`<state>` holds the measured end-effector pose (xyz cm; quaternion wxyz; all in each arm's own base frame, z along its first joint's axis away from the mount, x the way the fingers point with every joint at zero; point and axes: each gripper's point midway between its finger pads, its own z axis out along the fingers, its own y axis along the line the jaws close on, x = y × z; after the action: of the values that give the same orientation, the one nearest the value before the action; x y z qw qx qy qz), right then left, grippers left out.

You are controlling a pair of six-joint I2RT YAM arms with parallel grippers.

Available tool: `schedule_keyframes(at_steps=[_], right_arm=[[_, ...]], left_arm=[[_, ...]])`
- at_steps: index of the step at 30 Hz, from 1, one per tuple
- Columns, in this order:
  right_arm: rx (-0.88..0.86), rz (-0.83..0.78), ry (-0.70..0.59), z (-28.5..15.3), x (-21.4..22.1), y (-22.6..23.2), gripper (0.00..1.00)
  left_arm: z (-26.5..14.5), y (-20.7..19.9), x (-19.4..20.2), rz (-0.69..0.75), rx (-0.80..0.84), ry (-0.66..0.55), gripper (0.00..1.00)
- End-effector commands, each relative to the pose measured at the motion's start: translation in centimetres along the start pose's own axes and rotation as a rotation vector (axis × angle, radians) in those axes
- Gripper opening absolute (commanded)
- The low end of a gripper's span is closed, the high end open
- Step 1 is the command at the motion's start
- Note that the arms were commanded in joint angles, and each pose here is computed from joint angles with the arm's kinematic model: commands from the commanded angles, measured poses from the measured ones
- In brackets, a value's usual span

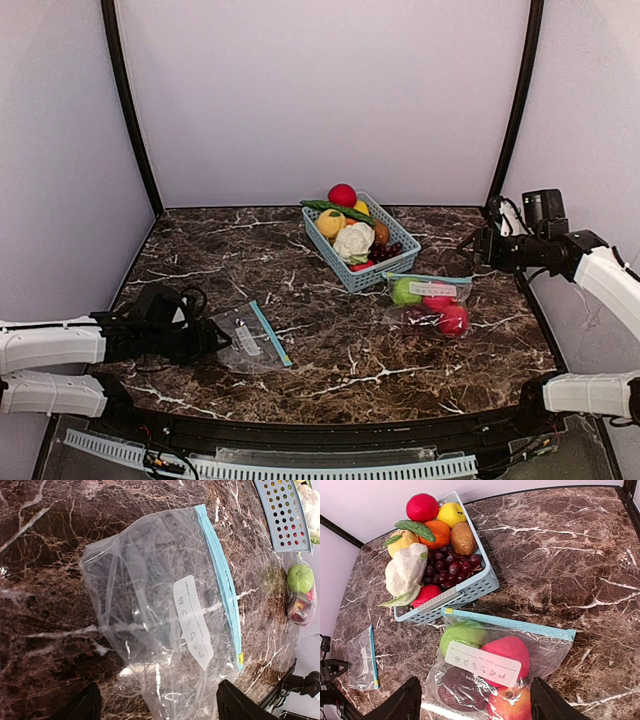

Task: Place the food in the zip-top bag and seal the zipper
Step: Pick up the zipper food storage bag at the center of the board.

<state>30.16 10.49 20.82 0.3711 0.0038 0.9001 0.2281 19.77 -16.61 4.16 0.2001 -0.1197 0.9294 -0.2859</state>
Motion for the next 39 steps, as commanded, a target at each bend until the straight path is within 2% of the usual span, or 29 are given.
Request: schedule_keyframes(at_steps=[1, 5, 7, 9, 12, 15, 17, 21, 29, 35, 39], right_arm=[[-0.079, 0.013, 0.002, -0.5, 0.2, 1.6, 0.72], [-0.166, 0.024, 0.018, -0.8, 0.5, 3.1, 0.72], [-0.2, 0.035, 0.018, -0.9, 0.4, 3.7, 0.72], [-0.222, 0.034, 0.013, -1.1, 0.4, 4.1, 0.72], [-0.226, 0.035, 0.011, -1.2, 0.4, 4.3, 0.72], [-0.245, 0.034, 0.021, -1.3, 0.7, 4.6, 0.72], [-0.265, 0.03, 0.025, -1.4, 0.9, 5.1, 0.72], [-0.331, 0.004, 0.018, -1.8, 1.2, 6.8, 0.73], [-0.559, -0.041, -0.027, -3.6, 1.9, 11.6, 0.76], [-0.72, -0.115, -0.063, -4.9, 3.2, 15.3, 0.7], [-0.806, -0.162, -0.033, -5.0, 4.9, 17.6, 0.63]], left_arm=[[0.6, -0.6, -0.3, -0.017, 0.04, -0.006, 0.77], [1.3, -0.8, -0.4, -0.018, 0.067, -0.011, 0.72], [1.6, -0.9, -0.3, -0.021, 0.075, -0.007, 0.65], [1.8, -0.9, -0.3, -0.021, 0.076, -0.005, 0.51], [2.0, -1.0, -0.5, -0.022, 0.078, -0.012, 0.37], [1.9, -1.6, -0.8, -0.013, 0.103, -0.022, 0.13], [1.5, -2.4, -1.3, 0.01, 0.133, -0.041, 0.04], [0.0, -5.2, -2.5, 0.108, 0.236, -0.091, 0.01], [-5.8, -14.6, -4.0, 0.427, 0.576, -0.156, 0.01], [-9.7, -19.8, -3.8, 0.535, 0.808, -0.142, 0.01], [-11.8, -22.0, -4.1, 0.539, 0.915, -0.153, 0.01]])
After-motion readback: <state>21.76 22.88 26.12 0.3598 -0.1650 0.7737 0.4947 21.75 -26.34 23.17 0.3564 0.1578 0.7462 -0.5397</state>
